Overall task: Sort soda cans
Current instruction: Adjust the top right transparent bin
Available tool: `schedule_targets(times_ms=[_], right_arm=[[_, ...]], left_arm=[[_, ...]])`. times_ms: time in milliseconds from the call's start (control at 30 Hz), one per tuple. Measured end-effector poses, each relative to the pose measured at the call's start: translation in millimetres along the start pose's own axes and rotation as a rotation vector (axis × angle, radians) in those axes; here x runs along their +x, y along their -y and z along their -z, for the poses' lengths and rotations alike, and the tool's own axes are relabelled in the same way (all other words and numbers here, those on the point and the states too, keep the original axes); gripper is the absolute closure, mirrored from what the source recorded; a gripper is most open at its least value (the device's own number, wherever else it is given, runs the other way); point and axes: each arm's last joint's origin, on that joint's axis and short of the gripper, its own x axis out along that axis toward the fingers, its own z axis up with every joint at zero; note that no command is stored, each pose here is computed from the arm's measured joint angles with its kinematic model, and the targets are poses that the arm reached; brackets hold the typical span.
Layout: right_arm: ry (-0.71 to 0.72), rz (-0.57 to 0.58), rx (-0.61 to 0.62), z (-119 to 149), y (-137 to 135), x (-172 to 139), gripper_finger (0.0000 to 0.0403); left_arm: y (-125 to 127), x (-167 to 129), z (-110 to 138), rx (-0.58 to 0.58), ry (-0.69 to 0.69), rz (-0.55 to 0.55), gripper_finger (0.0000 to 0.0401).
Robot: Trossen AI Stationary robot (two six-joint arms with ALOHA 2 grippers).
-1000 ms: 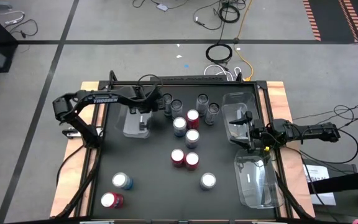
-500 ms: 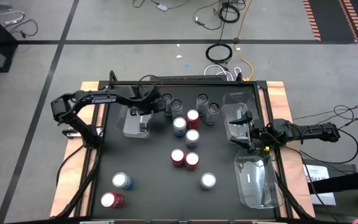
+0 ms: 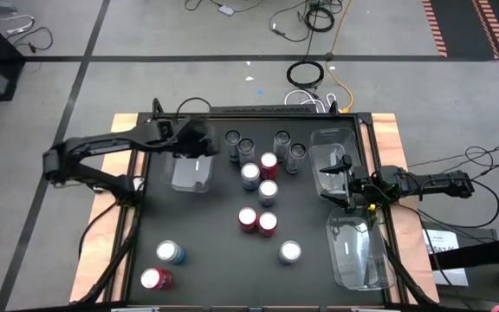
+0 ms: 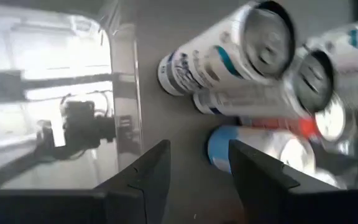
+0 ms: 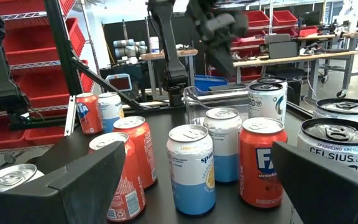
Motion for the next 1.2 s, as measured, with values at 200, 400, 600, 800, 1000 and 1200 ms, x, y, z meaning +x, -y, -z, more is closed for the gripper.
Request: schedule_targets(times_ms=[200,400,600,800,1000,1200], right_arm=[[0.000,0.000,0.000,0,0,0,0.0007],[0.000,0.000,0.000,0,0,0,0.0007],[0.000,0.000,0.000,0,0,0,0.0007],[0.000,0.000,0.000,0,0,0,0.0007],[0.000,0.000,0.000,0,0,0,0.0007],[0.000,0.000,0.000,0,0,0,0.0007]], left_arm=[[-12,-32,9,0.226,-0.040,0.030,0.0230],[-13,-46,27,0.509,-0.177,0.119,0.0230],[-3,-48,52,0.701,-0.220,0.169,0.0230],[10,-54,73,0.839,-0.114,0.218,0.0230],[22,-58,81,0.907,-0.018,0.305,0.0230],[30,-63,88,0.941,0.022,0.394,0.0230]])
